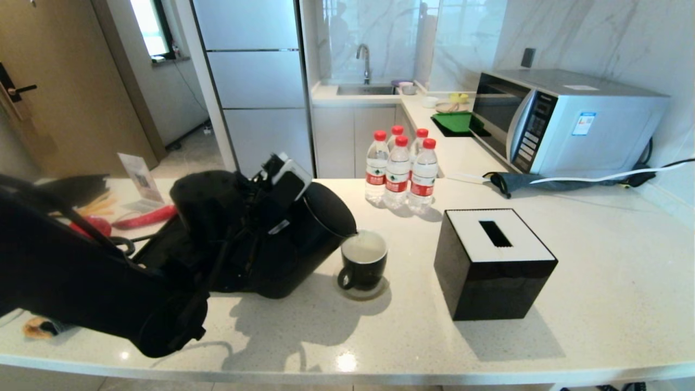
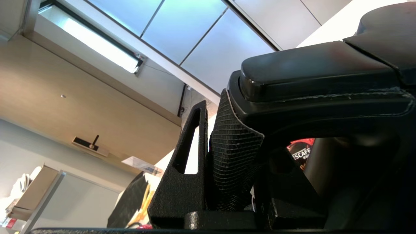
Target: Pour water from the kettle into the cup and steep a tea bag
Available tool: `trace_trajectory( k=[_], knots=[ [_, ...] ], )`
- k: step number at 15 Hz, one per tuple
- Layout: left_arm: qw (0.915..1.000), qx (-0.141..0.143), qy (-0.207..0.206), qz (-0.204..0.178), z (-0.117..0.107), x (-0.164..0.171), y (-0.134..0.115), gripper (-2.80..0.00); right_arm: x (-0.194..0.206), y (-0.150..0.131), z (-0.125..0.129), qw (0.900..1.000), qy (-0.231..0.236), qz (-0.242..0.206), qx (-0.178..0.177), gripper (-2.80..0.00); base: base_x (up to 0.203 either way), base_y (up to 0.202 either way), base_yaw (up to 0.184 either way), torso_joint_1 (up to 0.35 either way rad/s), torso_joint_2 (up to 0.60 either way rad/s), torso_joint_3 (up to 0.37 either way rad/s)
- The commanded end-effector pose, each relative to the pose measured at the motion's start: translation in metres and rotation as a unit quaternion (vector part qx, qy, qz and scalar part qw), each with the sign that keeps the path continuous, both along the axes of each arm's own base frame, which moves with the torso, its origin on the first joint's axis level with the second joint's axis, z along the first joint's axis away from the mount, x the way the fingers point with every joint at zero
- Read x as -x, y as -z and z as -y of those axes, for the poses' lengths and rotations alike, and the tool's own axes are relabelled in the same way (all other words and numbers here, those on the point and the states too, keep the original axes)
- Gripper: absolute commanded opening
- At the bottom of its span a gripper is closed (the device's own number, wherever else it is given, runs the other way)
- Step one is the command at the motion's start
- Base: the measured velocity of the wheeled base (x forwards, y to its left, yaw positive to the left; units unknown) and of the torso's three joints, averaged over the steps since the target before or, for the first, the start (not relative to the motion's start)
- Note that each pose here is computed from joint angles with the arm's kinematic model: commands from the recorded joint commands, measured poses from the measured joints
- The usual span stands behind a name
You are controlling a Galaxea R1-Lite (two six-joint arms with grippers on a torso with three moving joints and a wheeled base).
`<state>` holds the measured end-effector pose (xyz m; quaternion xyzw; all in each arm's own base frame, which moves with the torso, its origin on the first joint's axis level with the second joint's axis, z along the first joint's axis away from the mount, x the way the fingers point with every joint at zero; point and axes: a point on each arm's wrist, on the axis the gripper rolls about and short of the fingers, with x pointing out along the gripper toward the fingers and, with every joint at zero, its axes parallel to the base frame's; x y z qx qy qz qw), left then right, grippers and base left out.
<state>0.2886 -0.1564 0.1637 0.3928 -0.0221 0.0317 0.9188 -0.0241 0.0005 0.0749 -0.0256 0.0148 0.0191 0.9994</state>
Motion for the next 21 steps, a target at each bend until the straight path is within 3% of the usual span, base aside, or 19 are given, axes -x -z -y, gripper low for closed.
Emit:
trace_trajectory(
  k=[1,7,21],
  knots=[
    [1.0000,0.001,-0.002,0.007,-0.0001,0.0001,-0.0032,-2.80,-0.0001,0.0000,0.0000,1.000,0.000,-0.001,0.000,-2.80,0.000,0.000,0.000,0.000,0.00,0.000],
    [0.9999,-0.010,-0.001,0.012,0.0013,0.0007,-0.0067,-2.80,-0.0001,0.0000,0.0000,1.000,0.000,-0.001,0.000,-2.80,0.000,0.000,0.000,0.000,0.00,0.000],
    [0.9997,-0.007,0.005,0.021,0.0065,-0.0001,-0.0122,-2.80,-0.0001,0.0000,0.0000,1.000,0.000,-0.001,0.000,-2.80,0.000,0.000,0.000,0.000,0.00,0.000]
  ],
)
